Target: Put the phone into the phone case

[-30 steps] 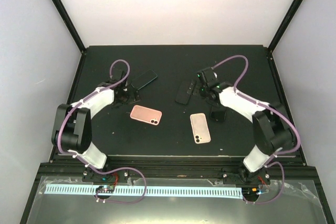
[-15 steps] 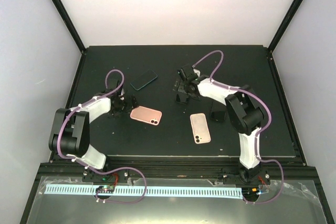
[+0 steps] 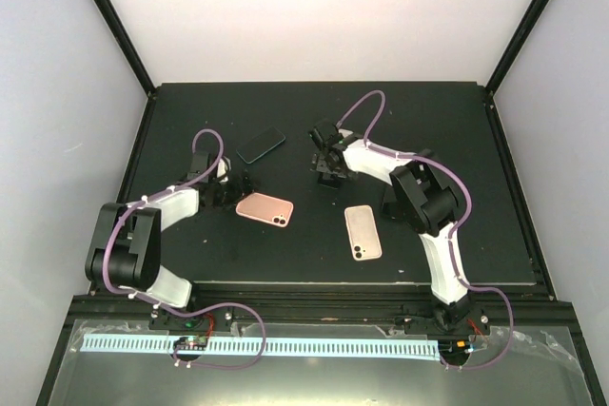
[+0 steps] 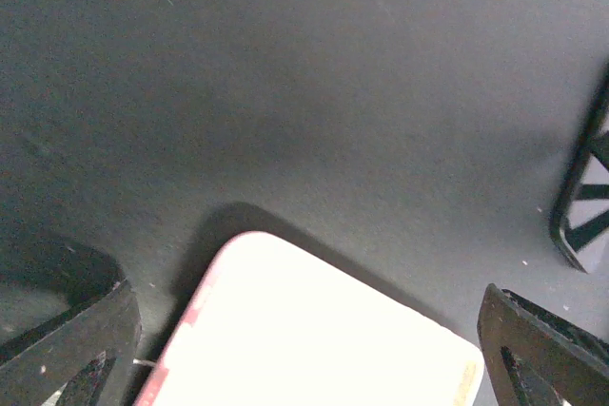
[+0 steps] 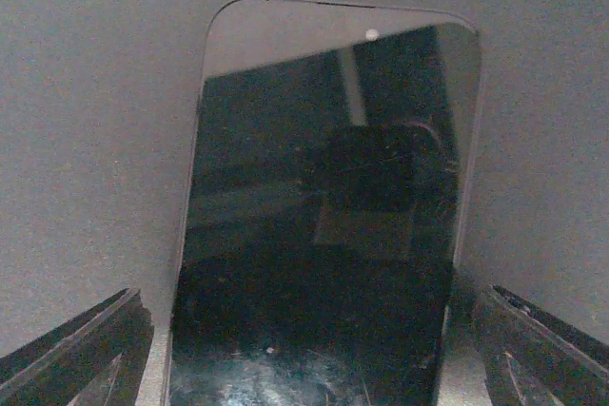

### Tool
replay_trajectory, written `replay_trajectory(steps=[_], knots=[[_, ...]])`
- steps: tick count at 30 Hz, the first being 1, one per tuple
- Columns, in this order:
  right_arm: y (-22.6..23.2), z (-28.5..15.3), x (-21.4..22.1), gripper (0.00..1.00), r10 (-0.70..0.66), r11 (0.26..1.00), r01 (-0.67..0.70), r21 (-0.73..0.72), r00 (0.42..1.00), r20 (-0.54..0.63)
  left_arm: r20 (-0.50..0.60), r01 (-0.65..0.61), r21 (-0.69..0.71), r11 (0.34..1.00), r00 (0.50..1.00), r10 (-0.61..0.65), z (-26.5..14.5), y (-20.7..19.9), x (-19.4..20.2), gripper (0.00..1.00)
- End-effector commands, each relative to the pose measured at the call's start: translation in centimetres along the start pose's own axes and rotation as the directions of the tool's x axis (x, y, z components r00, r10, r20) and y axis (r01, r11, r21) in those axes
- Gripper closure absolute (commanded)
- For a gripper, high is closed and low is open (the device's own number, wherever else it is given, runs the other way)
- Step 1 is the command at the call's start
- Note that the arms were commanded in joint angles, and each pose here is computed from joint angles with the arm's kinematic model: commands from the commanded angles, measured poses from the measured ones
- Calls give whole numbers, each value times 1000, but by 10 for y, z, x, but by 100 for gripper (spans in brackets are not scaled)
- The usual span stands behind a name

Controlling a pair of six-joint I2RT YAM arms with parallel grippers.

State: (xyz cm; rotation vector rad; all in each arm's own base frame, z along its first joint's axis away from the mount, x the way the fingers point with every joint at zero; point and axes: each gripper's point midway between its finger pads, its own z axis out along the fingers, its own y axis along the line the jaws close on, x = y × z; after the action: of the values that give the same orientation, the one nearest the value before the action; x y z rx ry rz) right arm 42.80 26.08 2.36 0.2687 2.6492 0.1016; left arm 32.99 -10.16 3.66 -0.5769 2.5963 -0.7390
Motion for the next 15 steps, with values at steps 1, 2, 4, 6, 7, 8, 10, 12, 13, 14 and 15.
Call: replay_trajectory(steps=[1, 2, 4, 6, 7, 8, 10, 12, 13, 14, 15], knots=[[-11, 7, 5, 9, -50, 997, 50, 57, 999, 3, -192, 115, -15, 993, 975, -116, 8, 22, 59, 1], [-10, 8, 6, 9, -61, 997, 61, 50, 998, 0, -200, 118, -3, 993, 973, -117, 7, 20, 62, 1], [-9, 10, 8, 10, -75, 996, 75, 43, 997, -9, -219, 124, 29, 992, 969, -115, 6, 14, 70, 1], [-8, 12, 10, 12, -87, 995, 87, 39, 996, -15, -232, 133, 48, 990, 966, -118, 5, 10, 78, 1], [-9, 13, 11, 13, -92, 995, 92, 41, 996, -17, -242, 135, 58, 989, 963, -117, 4, 8, 84, 1], [-10, 14, 12, 14, -97, 994, 98, 43, 995, -20, -244, 133, 72, 988, 963, -112, 2, 3, 87, 1], [-12, 15, 13, 16, -105, 993, 106, 51, 994, -19, -257, 129, 95, 987, 961, -101, 0, -6, 96, 1], [-15, 17, 14, 17, -114, 992, 115, 59, 993, -19, -267, 123, 121, 985, 960, -87, -3, -17, 105, 1], [-16, 18, 14, 17, -116, 991, 117, 61, 993, -19, -272, 121, 131, 984, 959, -82, -5, -23, 109, 1], [-17, 18, 13, 18, -117, 991, 118, 58, 993, -18, -282, 106, 141, 984, 957, -63, -6, -29, 116, 1], [-18, 20, 14, 19, -121, 991, 122, 53, 992, -21, -286, 95, 149, 984, 957, -49, -8, -34, 120, 1]])
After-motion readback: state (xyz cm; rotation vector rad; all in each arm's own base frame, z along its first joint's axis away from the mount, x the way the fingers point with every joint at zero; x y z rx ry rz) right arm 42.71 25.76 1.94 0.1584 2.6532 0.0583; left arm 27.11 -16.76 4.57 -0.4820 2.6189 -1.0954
